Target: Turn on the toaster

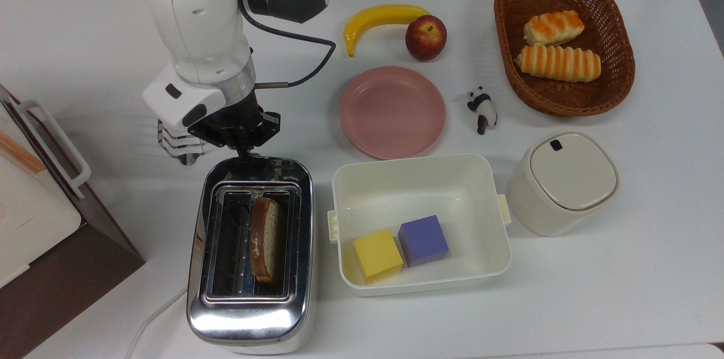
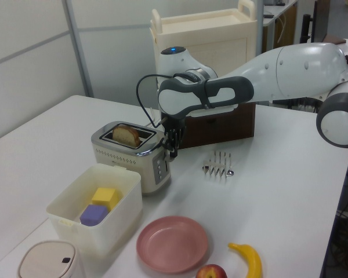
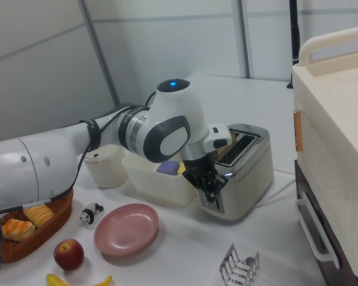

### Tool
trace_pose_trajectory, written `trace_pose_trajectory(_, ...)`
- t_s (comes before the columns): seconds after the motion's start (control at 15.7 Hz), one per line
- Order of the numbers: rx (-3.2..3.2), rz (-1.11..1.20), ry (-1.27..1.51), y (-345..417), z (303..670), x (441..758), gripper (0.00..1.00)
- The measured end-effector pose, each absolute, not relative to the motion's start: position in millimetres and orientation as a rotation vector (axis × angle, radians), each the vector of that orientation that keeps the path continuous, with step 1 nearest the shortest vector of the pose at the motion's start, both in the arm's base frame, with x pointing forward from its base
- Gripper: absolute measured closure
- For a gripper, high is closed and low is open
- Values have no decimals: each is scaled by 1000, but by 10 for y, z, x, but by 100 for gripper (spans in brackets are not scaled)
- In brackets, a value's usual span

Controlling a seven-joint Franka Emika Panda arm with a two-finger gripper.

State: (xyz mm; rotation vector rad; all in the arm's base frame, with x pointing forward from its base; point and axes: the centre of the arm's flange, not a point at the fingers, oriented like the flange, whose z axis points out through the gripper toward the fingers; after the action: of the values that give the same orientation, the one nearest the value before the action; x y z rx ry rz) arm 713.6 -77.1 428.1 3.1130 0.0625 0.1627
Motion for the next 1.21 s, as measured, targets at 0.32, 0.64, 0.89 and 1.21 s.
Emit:
trace_pose_trajectory(0.32,3113,154,65,-766,4148,7168,99)
trace_pose_trajectory(0.64,3109,152,67,-761,3855,7207,99)
trace_pose_trajectory(0.89,3109,146,68,-760,3821,7212,99)
trace_pose_trajectory(1.21,3109,145,70,-755,3817,7213,99)
